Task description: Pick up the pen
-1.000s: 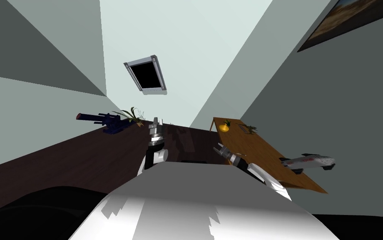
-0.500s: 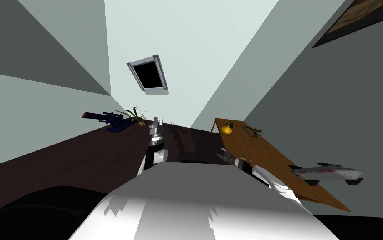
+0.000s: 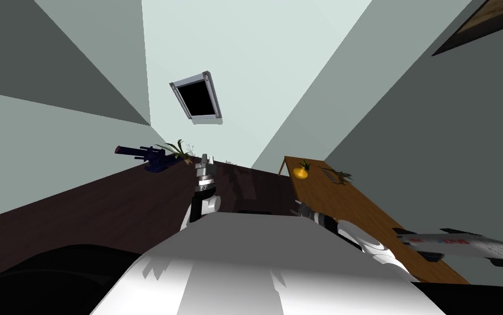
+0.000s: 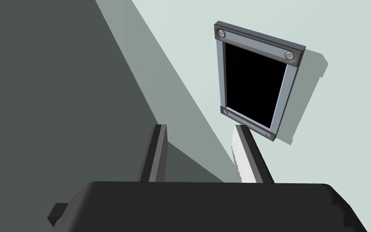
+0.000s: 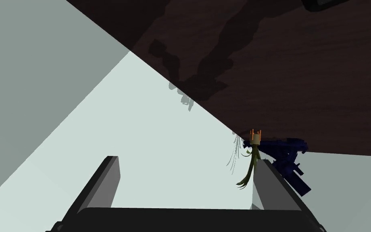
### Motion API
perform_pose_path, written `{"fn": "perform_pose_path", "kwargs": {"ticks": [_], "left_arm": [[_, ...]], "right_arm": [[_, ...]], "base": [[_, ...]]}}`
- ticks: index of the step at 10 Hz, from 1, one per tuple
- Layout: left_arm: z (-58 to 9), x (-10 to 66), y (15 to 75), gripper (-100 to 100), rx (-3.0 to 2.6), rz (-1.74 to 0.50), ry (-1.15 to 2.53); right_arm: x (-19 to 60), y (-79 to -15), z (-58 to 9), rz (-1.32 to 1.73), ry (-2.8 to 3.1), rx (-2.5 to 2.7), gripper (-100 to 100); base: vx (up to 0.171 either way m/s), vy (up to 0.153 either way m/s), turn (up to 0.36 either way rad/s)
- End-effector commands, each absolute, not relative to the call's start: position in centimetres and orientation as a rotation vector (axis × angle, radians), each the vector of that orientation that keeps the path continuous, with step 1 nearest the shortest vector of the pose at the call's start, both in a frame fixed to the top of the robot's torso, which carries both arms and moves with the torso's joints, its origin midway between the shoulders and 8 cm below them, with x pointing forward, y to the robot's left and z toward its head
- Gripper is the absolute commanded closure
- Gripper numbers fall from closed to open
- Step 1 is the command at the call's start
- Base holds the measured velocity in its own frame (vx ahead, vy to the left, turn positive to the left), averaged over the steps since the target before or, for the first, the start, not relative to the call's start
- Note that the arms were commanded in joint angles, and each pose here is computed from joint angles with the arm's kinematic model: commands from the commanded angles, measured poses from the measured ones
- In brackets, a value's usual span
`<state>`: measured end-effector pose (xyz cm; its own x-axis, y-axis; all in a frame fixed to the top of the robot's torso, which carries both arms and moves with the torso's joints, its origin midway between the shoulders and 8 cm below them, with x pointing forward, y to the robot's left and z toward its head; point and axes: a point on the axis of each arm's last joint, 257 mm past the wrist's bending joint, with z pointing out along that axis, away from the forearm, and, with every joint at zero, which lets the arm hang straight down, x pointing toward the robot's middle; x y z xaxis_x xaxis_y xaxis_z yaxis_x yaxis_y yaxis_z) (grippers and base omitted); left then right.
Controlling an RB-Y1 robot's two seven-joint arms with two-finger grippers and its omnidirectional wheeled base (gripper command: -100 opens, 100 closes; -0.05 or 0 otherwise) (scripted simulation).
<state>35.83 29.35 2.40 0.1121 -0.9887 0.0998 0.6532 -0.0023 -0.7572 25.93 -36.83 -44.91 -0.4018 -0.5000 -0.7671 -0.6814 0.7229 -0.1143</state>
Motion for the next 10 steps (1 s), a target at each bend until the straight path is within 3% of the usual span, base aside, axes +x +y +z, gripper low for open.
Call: {"fn": "perform_pose_path", "kwargs": {"ticks": [1,10], "left_arm": [[2.4,35.8,29.4,0,-0.774,-1.401,0.554],[2.4,35.8,29.4,0,-0.774,-1.401,0.554]], "right_arm": [[24.2,-39.5,-46.4,0.221,2.144,-0.971,-100],[16.9,-48.7,-50.9,0.044,2.332,-1.318,-100]], "base": [[0.064,-0.042,0.079],[0.048,-0.037,0.052]]}}
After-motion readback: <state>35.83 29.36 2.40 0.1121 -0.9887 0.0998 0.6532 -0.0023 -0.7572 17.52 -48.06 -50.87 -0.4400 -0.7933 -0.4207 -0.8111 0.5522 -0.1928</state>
